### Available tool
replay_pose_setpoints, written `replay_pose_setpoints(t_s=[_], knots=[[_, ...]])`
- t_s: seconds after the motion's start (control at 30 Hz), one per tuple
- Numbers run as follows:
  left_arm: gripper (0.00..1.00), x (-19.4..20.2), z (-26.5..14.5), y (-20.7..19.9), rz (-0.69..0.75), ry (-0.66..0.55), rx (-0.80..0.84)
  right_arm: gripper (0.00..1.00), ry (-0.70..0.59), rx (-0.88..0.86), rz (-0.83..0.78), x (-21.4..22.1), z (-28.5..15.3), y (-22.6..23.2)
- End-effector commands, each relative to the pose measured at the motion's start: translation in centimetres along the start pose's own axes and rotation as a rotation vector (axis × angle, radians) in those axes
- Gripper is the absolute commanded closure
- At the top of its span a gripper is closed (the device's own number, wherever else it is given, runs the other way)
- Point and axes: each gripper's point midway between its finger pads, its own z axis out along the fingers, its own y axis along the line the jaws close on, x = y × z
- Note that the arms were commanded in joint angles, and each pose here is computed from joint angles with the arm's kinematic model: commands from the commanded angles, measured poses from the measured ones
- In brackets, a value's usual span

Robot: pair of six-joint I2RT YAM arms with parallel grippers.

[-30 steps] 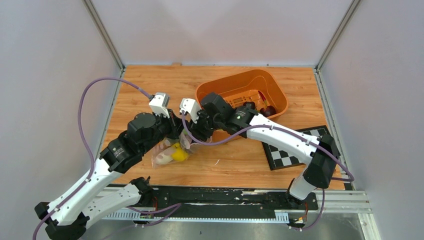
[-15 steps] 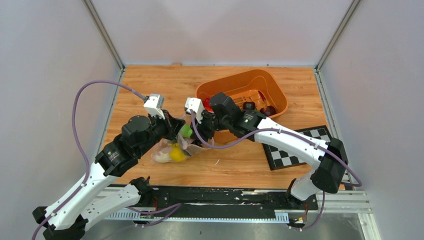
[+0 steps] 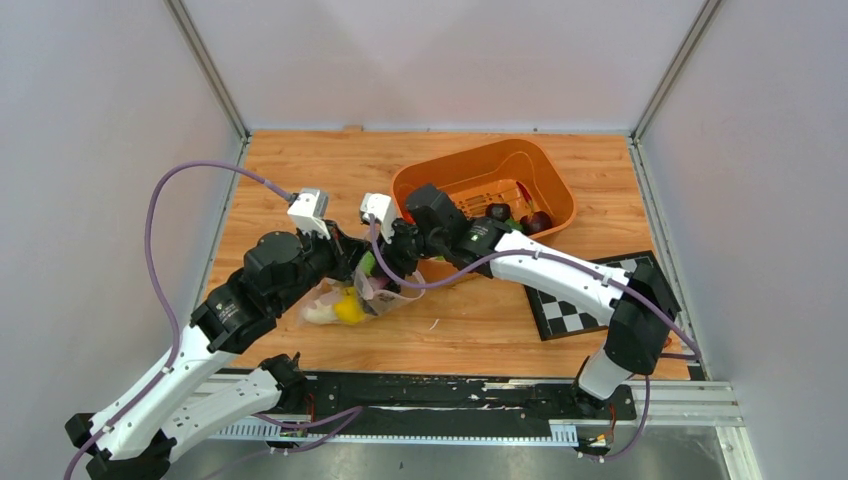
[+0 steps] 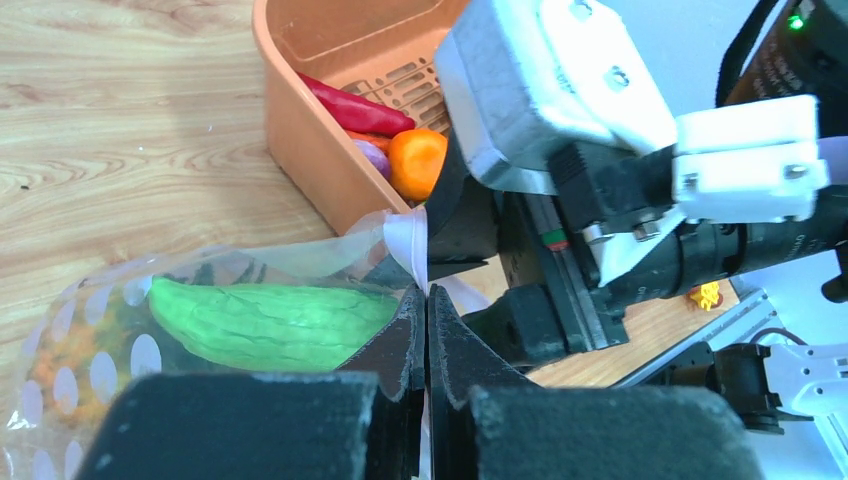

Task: Place the food in the zip-top bag and seal the zipper
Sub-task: Place the fake vegetable in the zipper food storage bag.

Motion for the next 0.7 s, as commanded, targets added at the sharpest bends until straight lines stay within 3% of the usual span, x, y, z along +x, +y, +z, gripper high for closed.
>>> replay_pose_setpoints(t_s=[0.0, 0.2, 0.27, 0.4, 0.47, 0.57, 0.67], knots=[[0.99, -2.9, -0.9, -1.9, -0.042, -0.104, 0.080, 0.63, -0.124, 0.021, -0.059, -3.4, -0.1, -0.6], [0.99, -2.9, -0.8, -1.6, -0.041, -0.110, 0.067, 0.50, -0.227, -0.043, -0.122, -3.7, -1.4, 1.2], [0.99, -2.7, -0.7, -1.4, -0.042, -0.106, 0.059, 0.44, -0.220, -0.055, -0.125, -3.5, -1.7, 1.4], [0.99, -2.6, -0.6, -1.2, -0.042, -0.106, 0.050, 0.42, -0.166, -0.088, -0.115, -2.5, -2.2, 1.5], [0.99, -2.6, -0.7, -1.0, -0.041, -0.106, 0.042, 0.47, -0.152, -0.095, -0.105, -2.1, -2.5, 1.4], [0.99, -2.6, -0.6, -1.0, -0.041, -0.107, 0.038, 0.64, -0.148, -0.128, -0.091, -1.9, -2.8, 1.6], [0.99, -2.6, -0.6, -0.9, -0.039, -0.109, 0.036, 0.75, -0.154, -0.149, -0.092, -2.1, -3.1, 1.8]])
